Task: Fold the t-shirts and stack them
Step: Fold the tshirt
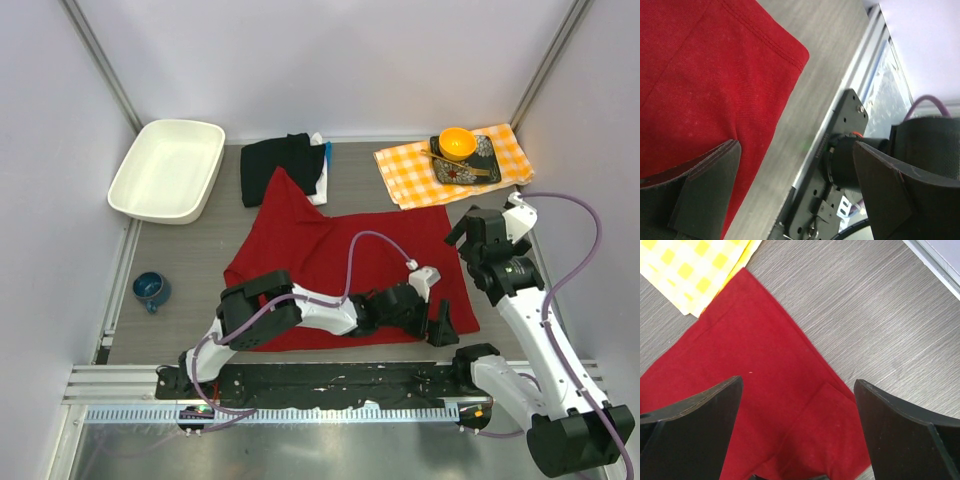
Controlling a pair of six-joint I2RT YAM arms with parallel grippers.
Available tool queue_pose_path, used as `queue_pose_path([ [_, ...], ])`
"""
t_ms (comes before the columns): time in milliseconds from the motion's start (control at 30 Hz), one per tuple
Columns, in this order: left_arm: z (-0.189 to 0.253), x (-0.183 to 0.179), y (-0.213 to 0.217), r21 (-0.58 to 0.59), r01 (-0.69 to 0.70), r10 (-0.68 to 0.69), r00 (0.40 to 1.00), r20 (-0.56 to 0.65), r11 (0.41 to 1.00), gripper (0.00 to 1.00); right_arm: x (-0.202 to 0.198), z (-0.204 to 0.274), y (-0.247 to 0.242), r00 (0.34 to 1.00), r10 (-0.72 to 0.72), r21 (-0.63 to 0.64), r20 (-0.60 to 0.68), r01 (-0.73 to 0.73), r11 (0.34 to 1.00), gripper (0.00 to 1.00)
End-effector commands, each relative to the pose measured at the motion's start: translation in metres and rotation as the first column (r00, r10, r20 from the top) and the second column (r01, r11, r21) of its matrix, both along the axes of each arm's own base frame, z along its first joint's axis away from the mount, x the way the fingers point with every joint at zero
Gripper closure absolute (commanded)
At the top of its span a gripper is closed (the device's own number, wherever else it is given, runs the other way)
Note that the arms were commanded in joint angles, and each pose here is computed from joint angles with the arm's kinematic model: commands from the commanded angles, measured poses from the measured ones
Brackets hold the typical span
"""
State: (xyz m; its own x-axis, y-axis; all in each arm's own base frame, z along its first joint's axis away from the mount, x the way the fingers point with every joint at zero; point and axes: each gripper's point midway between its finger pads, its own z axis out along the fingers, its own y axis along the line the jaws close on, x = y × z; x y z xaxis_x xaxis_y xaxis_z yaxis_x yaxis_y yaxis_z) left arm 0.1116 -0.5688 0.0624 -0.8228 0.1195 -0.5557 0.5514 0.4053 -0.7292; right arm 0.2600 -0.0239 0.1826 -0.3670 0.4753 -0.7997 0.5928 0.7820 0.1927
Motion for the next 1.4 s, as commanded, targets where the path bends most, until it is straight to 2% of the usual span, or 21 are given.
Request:
queue_pose_path([
  [0, -0.009, -0.041, 0.001, 0.039, 0.085, -0.086, 0.996, -0.001, 0.996, 0.0, -0.001, 0.022, 0.0, 0.998, 0.001, 0.014, 0.058, -0.002, 1.0, 0.0],
  [367, 0.01, -0.093, -0.019, 0.037, 0.173, -0.175, 0.983, 0.058, 0.984, 0.0, -0.008, 0.032, -0.001, 0.998, 0.01, 0.017, 0.066, -0.011, 1.0, 0.0],
  [500, 0.037, -0.086, -0.011, 0.063, 0.147, -0.154, 0.979, 0.13, 0.987, 0.0, 0.0, 0.035, -0.001, 0.998, 0.004, 0.011, 0.068, -0.005, 1.0, 0.0],
  [533, 0.066, -0.08, -0.013, 0.042, 0.134, -0.139, 0.977, 0.161, 0.99, 0.0, 0.005, 0.032, 0.001, 0.998, -0.001, 0.016, 0.06, 0.0, 1.0, 0.0],
  [567, 0.062, -0.068, 0.002, 0.137, 0.113, -0.134, 0.979, 0.155, 0.984, 0.0, 0.009, 0.031, 0.002, 0.998, -0.006, 0.023, 0.063, 0.005, 1.0, 0.0],
  [600, 0.073, -0.059, 0.005, 0.154, 0.104, -0.129, 0.978, 0.164, 0.983, 0.0, 0.016, 0.031, 0.004, 0.997, -0.006, 0.037, 0.072, 0.004, 0.999, 0.01],
  [633, 0.105, -0.048, 0.008, 0.13, 0.093, -0.117, 0.974, 0.194, 0.987, 0.0, 0.024, 0.027, 0.008, 0.998, -0.01, 0.055, 0.059, 0.007, 0.998, 0.0],
  [667, 0.104, -0.015, 0.026, 0.199, 0.012, -0.054, 0.977, 0.208, 0.98, 0.0, 0.03, 0.025, 0.011, 0.998, -0.008, 0.068, 0.061, 0.004, 0.998, 0.0],
  [733, 0.131, 0.021, 0.051, 0.191, -0.074, 0.029, 0.973, 0.228, 0.979, 0.0, 0.046, 0.026, 0.017, 0.997, -0.006, 0.093, 0.083, -0.002, 0.996, 0.0],
  [833, 0.14, 0.115, 0.109, 0.189, -0.256, 0.224, 0.958, 0.178, 0.948, 0.0, 0.072, 0.021, 0.03, 0.996, 0.006, 0.143, 0.089, -0.018, 0.99, 0.0],
  [867, 0.149, 0.13, 0.128, 0.193, -0.296, 0.264, 0.948, 0.177, 0.935, 0.0, 0.082, 0.011, 0.035, 0.998, 0.018, 0.154, 0.063, -0.028, 0.988, 0.0],
  [900, 0.155, 0.147, 0.142, 0.197, -0.332, 0.298, 0.937, 0.185, 0.922, 0.0, 0.095, 0.021, 0.04, 0.995, 0.035, 0.165, 0.094, -0.05, 0.985, 0.0],
  [933, 0.16, 0.178, 0.165, 0.201, -0.396, 0.358, 0.912, 0.198, 0.896, 0.0, 0.103, 0.018, 0.048, 0.994, 0.066, 0.18, 0.083, -0.08, 0.98, 0.0],
  [967, 0.158, 0.189, 0.183, 0.239, -0.421, 0.38, 0.903, 0.202, 0.875, 0.0, 0.112, 0.01, 0.052, 0.994, 0.092, 0.17, 0.053, -0.1, 0.98, 0.0],
  [1000, 0.169, 0.2, 0.192, 0.222, -0.431, 0.393, 0.898, 0.197, 0.875, 0.0, 0.125, 0.019, 0.055, 0.992, 0.102, 0.169, 0.074, -0.113, 0.979, 0.0],
  [1033, 0.172, 0.228, 0.216, 0.222, -0.49, 0.453, 0.869, 0.201, 0.843, 0.0, 0.132, 0.018, 0.058, 0.991, 0.119, 0.167, 0.068, -0.129, 0.977, 0.01],
  [1100, 0.177, 0.256, 0.241, 0.242, -0.548, 0.51, 0.835, 0.205, 0.801, 0.0, 0.149, 0.015, 0.062, 0.988, 0.146, 0.151, 0.046, -0.151, 0.977, 0.02],
  [1133, 0.173, 0.275, 0.267, 0.274, -0.595, 0.559, 0.804, 0.204, 0.756, 0.0, 0.154, 0.014, 0.063, 0.988, 0.151, 0.151, 0.042, -0.156, 0.976, 0.02],
  [1200, 0.174, 0.303, 0.283, 0.289, -0.623, 0.586, 0.782, 0.213, 0.727, 0.0, 0.159, 0.013, 0.065, 0.988, 0.149, 0.163, 0.042, -0.154, 0.975, 0.03],
  [1233, 0.169, 0.318, 0.306, 0.321, -0.654, 0.622, 0.754, 0.21, 0.685, 0.0, 0.159, 0.012, 0.067, 0.987, 0.155, 0.165, 0.045, -0.16, 0.973, 0.03],
  [1367, 0.16, 0.361, 0.338, 0.363, -0.69, 0.666, 0.715, 0.211, 0.626, 0.02, 0.157, 0.008, 0.069, 0.983, 0.173, 0.169, 0.06, -0.181, 0.969, 0.04],
])
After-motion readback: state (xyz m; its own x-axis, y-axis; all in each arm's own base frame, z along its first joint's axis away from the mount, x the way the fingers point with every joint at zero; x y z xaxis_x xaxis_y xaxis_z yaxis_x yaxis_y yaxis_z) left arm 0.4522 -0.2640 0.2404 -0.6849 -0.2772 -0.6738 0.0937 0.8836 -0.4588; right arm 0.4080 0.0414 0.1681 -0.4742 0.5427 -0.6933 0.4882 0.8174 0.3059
